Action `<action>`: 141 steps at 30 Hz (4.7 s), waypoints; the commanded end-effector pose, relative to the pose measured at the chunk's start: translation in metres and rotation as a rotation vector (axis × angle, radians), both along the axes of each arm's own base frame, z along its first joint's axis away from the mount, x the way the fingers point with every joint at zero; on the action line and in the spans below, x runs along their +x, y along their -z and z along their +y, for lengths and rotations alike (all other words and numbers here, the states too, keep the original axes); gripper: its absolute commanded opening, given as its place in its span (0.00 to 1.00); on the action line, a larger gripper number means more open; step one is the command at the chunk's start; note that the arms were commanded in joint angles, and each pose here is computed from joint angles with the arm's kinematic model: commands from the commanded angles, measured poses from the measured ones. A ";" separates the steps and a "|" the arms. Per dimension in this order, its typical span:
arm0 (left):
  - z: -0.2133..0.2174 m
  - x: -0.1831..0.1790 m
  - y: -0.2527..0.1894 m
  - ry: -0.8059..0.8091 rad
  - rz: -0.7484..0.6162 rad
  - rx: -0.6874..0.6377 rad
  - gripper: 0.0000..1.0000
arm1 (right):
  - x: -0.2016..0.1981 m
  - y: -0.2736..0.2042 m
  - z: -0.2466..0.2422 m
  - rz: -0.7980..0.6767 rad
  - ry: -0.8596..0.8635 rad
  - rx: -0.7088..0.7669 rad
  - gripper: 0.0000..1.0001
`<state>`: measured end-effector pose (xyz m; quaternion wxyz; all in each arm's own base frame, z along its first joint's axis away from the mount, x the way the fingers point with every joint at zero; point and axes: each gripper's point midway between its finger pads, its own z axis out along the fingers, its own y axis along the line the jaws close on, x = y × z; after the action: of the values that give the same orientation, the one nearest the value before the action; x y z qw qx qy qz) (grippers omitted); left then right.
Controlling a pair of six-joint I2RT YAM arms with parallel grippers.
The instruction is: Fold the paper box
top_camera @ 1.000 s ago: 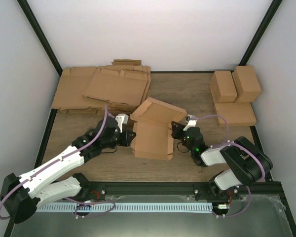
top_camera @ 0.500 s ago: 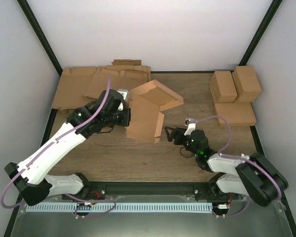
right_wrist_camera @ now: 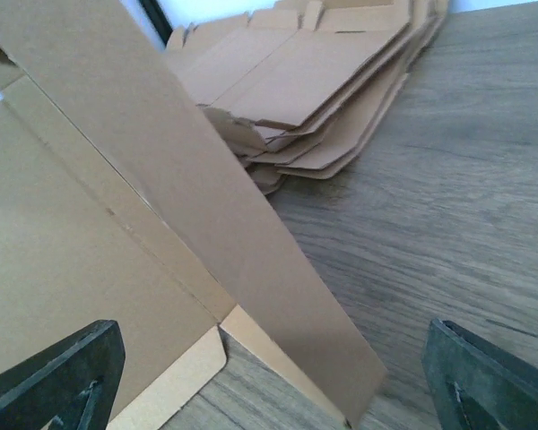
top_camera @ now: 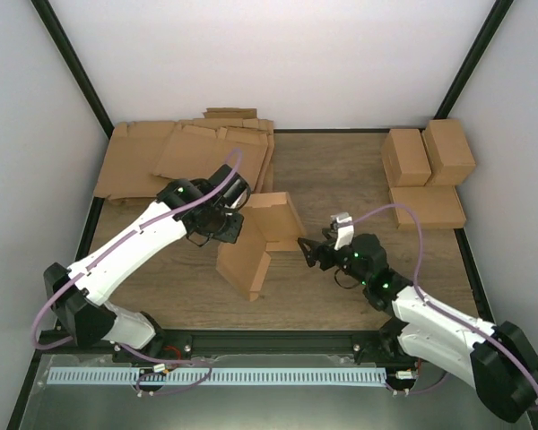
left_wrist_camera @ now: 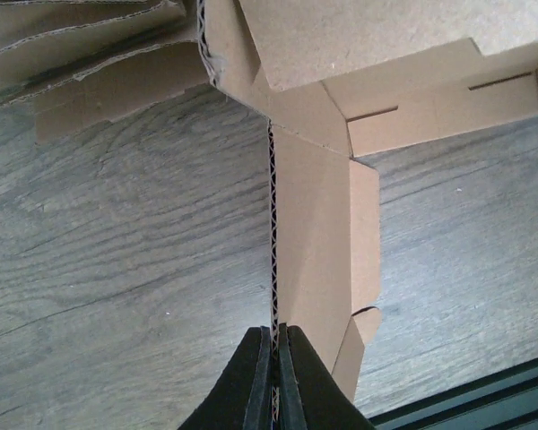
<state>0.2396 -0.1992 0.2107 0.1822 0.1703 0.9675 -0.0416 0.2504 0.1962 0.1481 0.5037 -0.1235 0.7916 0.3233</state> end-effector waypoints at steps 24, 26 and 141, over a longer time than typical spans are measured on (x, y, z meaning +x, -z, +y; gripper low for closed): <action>-0.013 0.003 -0.015 0.069 0.033 0.113 0.04 | 0.067 -0.140 0.076 -0.349 0.096 -0.079 0.80; -0.014 0.003 -0.013 0.072 0.031 0.121 0.04 | 0.066 -0.147 0.076 -0.346 0.094 -0.056 0.75; -0.062 0.056 -0.057 0.115 -0.305 -0.579 0.52 | 0.013 -0.053 0.055 -0.108 -0.133 -0.044 0.40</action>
<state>0.2969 -0.2556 0.2601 0.3624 0.1672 0.8747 -0.2750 0.2651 0.2477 0.1869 0.5065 -0.1930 0.7746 0.3259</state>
